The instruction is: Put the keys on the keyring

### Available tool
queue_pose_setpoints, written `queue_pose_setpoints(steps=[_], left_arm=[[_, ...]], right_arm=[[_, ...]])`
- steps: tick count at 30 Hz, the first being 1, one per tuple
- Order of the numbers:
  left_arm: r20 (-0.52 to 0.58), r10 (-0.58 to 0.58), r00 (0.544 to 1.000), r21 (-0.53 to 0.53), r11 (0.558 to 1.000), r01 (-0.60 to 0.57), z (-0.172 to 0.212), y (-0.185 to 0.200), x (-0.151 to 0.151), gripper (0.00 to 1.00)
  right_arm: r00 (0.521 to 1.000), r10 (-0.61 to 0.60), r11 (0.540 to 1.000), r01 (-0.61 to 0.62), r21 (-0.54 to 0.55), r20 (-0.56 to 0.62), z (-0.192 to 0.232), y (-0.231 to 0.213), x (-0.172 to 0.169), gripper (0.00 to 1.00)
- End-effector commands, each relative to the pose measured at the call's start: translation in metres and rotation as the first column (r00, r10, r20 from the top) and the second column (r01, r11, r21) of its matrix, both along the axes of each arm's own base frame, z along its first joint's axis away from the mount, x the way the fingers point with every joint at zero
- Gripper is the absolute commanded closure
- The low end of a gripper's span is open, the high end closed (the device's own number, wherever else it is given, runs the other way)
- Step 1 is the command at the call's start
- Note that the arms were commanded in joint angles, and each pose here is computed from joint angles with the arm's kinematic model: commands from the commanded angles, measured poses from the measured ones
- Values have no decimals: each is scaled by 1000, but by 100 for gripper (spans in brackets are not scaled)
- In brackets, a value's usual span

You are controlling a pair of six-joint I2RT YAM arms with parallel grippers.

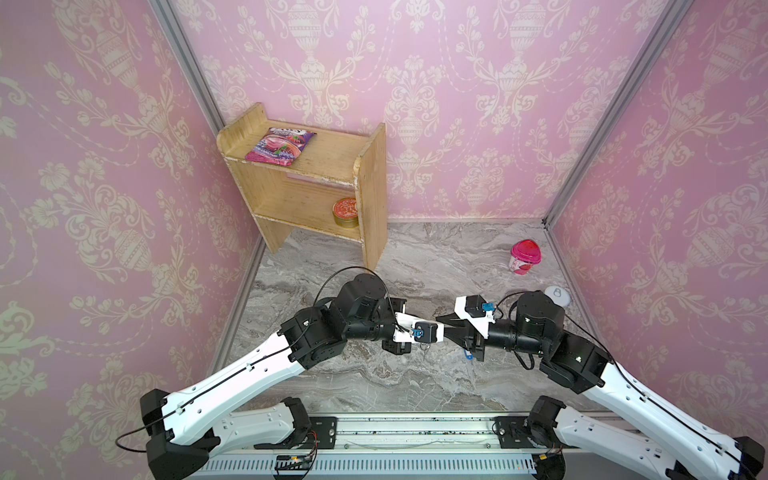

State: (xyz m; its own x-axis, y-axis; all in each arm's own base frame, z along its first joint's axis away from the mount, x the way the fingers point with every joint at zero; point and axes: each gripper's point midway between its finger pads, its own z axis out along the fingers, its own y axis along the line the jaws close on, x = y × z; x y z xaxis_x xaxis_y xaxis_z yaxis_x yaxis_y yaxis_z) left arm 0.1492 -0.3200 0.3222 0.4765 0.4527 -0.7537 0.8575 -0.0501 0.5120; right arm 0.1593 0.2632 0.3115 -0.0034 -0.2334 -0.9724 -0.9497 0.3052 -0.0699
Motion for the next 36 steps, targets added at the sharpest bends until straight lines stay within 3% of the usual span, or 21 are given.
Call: queue_pose_setpoints(steps=[1, 6, 11, 15, 19, 36], left_arm=[[0, -23, 1000, -53, 998, 23, 13, 2, -6, 100], [-5, -24, 1000, -47, 999, 24, 10, 1, -5, 100], [-6, 30, 1000, -67, 997, -30, 11, 1, 4, 100], [-19, 116, 993, -149, 982, -117, 25, 3, 16, 78], [-65, 125, 990, -207, 969, -136, 34, 3, 17, 69], [-132, -3, 991, -250, 968, -30, 38, -12, 3, 76]], right_arm=[[1000, 8, 1000, -8, 16, 9, 2, 2, 0, 81], [1000, -3, 1000, 2, 30, 24, 7, 0, 0, 100], [997, -57, 997, 54, 56, 43, 11, -6, 6, 100], [989, -122, 987, 113, 117, 78, 18, -15, 10, 100], [983, -142, 977, 121, 174, 113, 28, -21, 8, 100], [972, -117, 964, 61, 261, 204, 44, -24, -4, 100]])
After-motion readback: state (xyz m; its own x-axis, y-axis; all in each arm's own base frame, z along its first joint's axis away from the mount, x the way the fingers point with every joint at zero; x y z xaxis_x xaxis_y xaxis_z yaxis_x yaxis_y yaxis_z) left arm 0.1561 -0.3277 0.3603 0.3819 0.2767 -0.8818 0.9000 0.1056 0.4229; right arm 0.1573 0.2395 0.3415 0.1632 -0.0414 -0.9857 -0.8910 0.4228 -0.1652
